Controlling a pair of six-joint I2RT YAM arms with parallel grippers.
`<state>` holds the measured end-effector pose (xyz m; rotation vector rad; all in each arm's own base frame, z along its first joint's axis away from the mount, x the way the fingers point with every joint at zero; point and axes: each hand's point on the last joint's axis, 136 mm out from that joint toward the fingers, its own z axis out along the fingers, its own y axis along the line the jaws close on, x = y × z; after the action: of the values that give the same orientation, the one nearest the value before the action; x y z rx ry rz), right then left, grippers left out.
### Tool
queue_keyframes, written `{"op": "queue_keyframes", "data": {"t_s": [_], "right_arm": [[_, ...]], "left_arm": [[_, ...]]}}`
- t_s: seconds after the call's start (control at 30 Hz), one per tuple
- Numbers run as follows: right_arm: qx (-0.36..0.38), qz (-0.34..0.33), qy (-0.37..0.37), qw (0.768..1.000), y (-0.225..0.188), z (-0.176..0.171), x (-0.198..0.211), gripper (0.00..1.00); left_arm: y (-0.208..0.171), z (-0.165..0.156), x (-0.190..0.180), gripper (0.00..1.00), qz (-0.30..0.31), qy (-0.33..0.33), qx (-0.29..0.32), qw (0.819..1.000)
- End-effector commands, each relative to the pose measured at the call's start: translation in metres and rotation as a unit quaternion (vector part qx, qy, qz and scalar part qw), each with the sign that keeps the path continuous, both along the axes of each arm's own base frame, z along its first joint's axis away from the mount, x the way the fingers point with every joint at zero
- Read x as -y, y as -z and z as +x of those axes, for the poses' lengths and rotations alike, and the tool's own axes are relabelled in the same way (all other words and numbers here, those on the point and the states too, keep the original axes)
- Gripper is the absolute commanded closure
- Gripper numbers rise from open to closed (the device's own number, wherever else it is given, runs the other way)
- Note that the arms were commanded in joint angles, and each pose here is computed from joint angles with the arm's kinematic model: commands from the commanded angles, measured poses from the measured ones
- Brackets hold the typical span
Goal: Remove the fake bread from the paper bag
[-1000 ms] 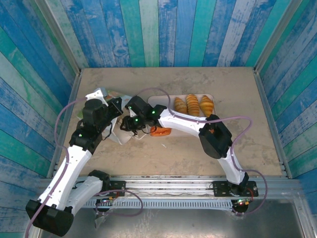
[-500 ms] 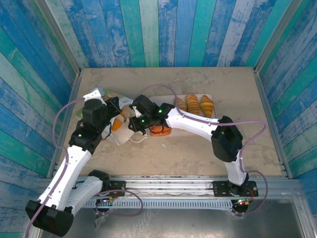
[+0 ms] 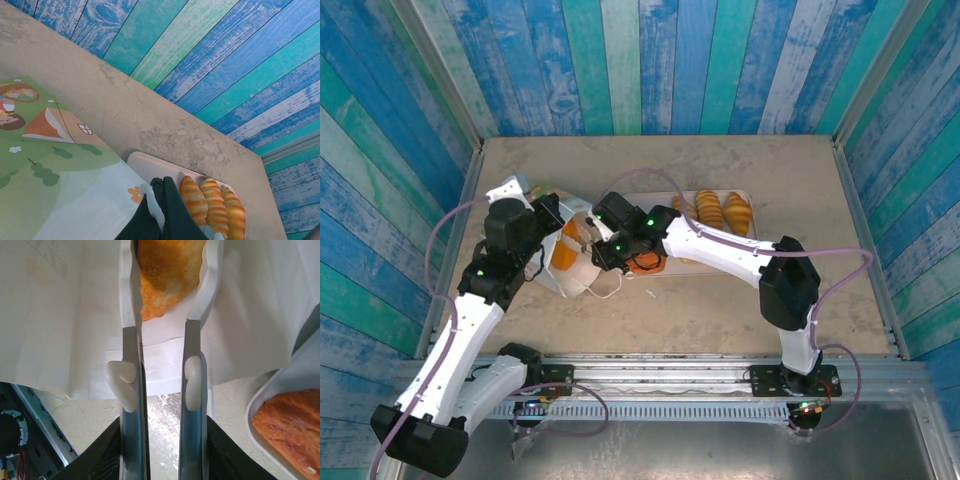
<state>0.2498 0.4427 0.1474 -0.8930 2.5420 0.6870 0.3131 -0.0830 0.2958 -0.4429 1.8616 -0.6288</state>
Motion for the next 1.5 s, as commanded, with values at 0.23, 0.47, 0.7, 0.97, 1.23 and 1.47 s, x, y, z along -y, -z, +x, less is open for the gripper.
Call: {"op": "queue_keyframes", "data": {"t_s": [0.23,0.47,0.7,0.97,1.23,1.47], "right_arm": [[-0.136,0.095,0.064,0.984,-0.004,0.001,-0.022,0.53],[-0.173,0.100,0.092,0.976,0.016,0.007,-0.036,0.50],[-0.175,0.106,0.100,0.974,0.021,0.015,-0.046,0.47],[-0.206,0.133,0.081,0.966,0.028,0.014,-0.067,0.51],[-0.183,0.153,0.067,0.969,0.010,0.017,-0.068,0.68],[-0.131,0.140,0.037,0.981,-0.015,0.012,-0.051,0.75]], "left_arm": [[-0.010,0.002,0.011,1.00,-0.039,0.021,0.017,0.999],[-0.008,0.002,0.016,1.00,-0.047,0.033,0.014,0.998],[-0.005,0.002,0.018,1.00,-0.049,0.037,0.012,0.998],[-0.001,0.002,0.019,1.00,-0.050,0.041,0.007,0.998],[-0.001,0.002,0.017,1.00,-0.046,0.036,0.008,0.998],[-0.001,0.001,0.011,1.00,-0.037,0.022,0.007,0.999]]}}
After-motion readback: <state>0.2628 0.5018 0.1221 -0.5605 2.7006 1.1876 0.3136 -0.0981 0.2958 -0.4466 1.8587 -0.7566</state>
